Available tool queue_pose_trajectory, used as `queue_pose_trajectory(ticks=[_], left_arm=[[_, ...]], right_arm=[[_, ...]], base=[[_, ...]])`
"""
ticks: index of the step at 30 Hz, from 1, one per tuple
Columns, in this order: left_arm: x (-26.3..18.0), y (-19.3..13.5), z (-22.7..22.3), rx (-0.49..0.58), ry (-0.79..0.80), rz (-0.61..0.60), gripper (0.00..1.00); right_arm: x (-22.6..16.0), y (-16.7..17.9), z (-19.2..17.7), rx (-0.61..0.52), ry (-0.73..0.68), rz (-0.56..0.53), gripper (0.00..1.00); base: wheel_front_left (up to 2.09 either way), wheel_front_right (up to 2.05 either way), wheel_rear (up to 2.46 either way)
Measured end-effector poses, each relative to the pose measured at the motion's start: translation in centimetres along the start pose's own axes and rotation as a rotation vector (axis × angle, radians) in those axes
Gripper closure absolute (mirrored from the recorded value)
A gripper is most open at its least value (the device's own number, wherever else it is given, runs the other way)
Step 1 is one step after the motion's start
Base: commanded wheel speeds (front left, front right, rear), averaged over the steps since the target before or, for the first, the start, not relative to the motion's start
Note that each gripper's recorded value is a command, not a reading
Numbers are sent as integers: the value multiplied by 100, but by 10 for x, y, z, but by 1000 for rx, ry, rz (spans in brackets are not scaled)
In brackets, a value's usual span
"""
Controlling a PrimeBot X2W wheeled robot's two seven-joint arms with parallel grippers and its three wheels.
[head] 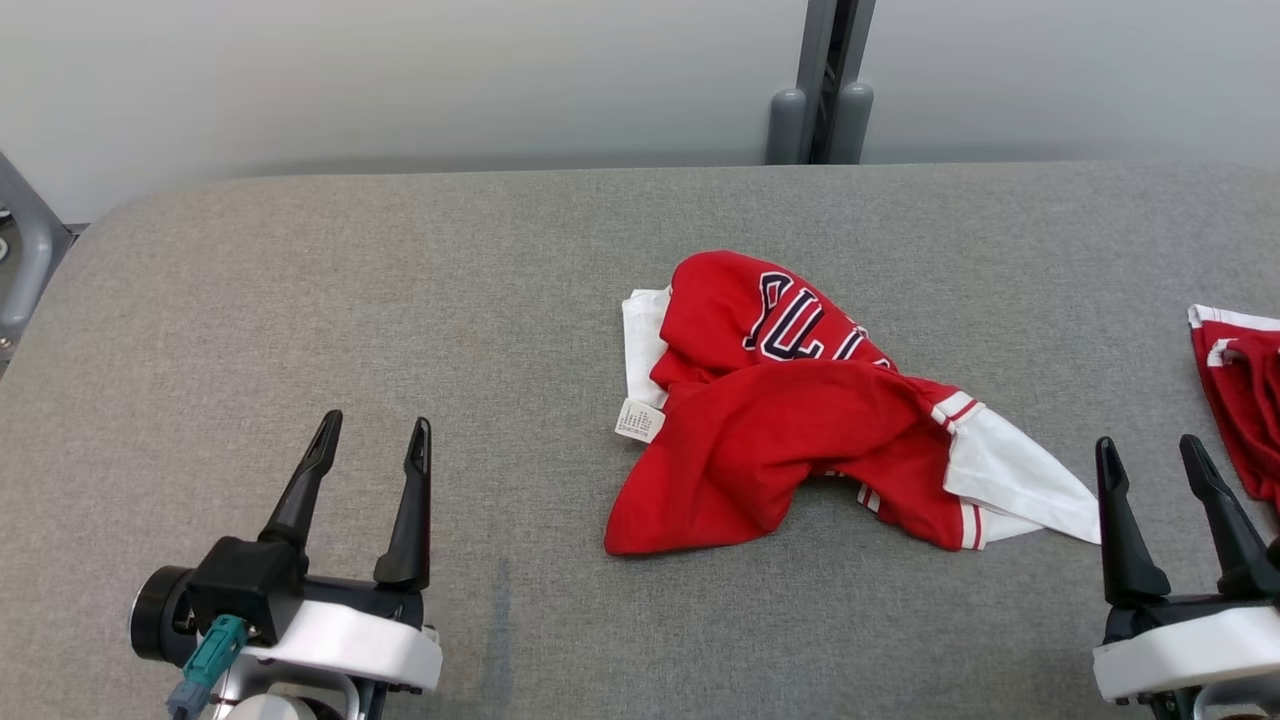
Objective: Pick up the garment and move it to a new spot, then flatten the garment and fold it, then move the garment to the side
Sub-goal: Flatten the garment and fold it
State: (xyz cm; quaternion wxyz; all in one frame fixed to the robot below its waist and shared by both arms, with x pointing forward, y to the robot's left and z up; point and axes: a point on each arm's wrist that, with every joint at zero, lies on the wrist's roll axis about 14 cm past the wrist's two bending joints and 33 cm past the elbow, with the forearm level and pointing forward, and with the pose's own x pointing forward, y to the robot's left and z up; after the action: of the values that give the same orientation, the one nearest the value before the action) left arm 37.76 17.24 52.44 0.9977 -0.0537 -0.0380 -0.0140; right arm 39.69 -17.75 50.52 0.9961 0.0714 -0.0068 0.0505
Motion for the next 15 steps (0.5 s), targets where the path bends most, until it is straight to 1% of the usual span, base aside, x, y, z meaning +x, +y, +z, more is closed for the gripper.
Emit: queue_pose_trajectory(ticks=[4,10,15], left_arm=[[-3,1,-1,2,8,2,0],[-3,0,-4,0,19,3,0],[9,-13,-3,-1,26,-49,0]], right_arm=[[-4,8,11,-4,-14,14,0],[-5,12,15,0,-10,19,0],[-3,14,13,1,2,21,0]], base=[[0,0,0],[0,0,0],[0,0,0]])
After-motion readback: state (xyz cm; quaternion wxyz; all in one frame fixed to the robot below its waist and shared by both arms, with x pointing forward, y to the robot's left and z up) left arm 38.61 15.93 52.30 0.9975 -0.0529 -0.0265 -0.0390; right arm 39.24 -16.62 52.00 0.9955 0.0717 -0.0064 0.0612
